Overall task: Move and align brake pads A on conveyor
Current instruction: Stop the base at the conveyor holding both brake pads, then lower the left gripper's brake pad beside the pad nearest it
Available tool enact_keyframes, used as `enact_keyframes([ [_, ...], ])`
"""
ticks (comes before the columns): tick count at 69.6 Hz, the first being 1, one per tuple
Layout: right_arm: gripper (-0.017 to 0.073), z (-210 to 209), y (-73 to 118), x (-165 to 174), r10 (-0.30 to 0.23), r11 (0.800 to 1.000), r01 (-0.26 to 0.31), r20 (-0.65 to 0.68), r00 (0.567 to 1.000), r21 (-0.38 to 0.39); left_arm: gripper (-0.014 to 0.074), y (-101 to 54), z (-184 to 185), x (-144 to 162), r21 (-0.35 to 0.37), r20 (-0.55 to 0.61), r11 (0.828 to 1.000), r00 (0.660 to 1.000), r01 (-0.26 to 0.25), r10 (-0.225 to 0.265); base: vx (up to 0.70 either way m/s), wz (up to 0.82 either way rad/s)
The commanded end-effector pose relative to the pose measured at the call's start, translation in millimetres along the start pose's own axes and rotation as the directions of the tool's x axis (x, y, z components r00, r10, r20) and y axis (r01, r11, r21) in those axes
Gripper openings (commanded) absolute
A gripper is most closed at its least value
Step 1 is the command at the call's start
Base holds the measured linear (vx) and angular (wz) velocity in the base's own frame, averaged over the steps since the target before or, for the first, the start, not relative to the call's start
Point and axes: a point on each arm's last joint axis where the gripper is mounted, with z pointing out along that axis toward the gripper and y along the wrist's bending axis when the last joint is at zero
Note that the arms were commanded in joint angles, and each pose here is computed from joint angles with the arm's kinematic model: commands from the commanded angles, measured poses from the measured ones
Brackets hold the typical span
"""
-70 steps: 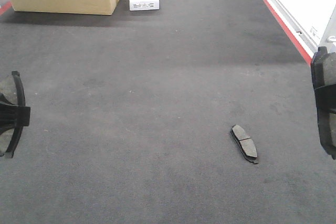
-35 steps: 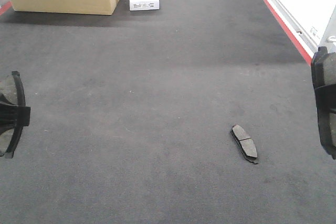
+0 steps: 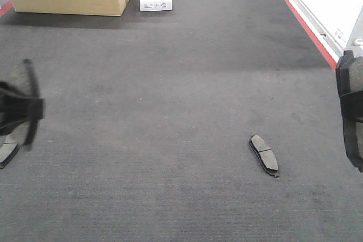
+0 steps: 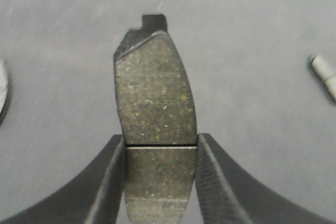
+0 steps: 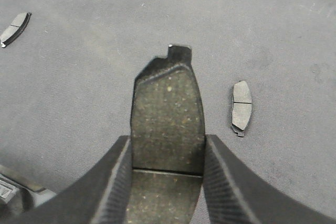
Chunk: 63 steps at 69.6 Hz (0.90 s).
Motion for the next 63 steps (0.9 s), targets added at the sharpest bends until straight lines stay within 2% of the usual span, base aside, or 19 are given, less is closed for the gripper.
enact_keyframes([
  [1, -0.0003, -9.0, 1.3, -11.6, -0.011, 1.0, 0.013, 0.113, 0.994, -0.01, -0.0006, -8.8, 7.7, -14.5, 0.04, 0.083, 0.999, 0.997, -0.007, 0.003, 0.0, 0.0],
  [14, -0.0003, -9.0, 1.3, -11.6, -0.011, 1.0, 0.013, 0.113, 0.994, -0.01, -0.0006, -18.5, 60.4, -16.4, 0.001, -0.019, 1.0, 0.999, -0.027, 0.027, 0.0, 0.0],
  [20, -0.0003, -9.0, 1.3, -11.6, -0.011, 1.0, 0.013, 0.113, 0.994, -0.01, -0.0006, -18.7, 88.0, -18.4, -0.016, -0.043, 1.0, 0.999, -0.025, 0.024, 0.0, 0.0],
  [26, -0.0003, -9.0, 1.3, -11.6, -0.011, 1.0, 0.013, 0.113, 0.994, -0.01, -0.0006, -12.6, 114.7, -20.4, -0.058, -0.088, 0.998, 0.996, -0.013, 0.008, 0.0, 0.0],
  [36, -0.0003, -9.0, 1.3, -11.6, -0.011, 1.0, 0.013, 0.113, 0.994, -0.01, -0.0006, 4.8, 148.7, -28.9, -0.142, -0.177, 0.99, 0.984, -0.025, -0.001, 0.0, 0.0],
  [45, -0.0003, -9.0, 1.3, -11.6, -0.011, 1.0, 0.013, 0.113, 0.994, -0.01, -0.0006, 24.0, 173.2, -37.4, -0.203, -0.251, 0.979, 0.967, -0.021, -0.031, 0.0, 0.0],
  [57, -0.0003, -9.0, 1.3, -11.6, -0.011, 1.0, 0.013, 0.113, 0.994, -0.01, -0.0006, 48.5, 205.3, -37.6, -0.205, -0.378, 0.979, 0.923, -0.003, -0.076, 0.0, 0.0],
  [63, -0.0003, -9.0, 1.3, -11.6, -0.011, 1.0, 0.013, 0.113, 0.994, -0.01, -0.0006, 61.8, 217.9, -34.0, -0.233, -0.435, 0.972, 0.894, 0.003, -0.107, 0.0, 0.0],
])
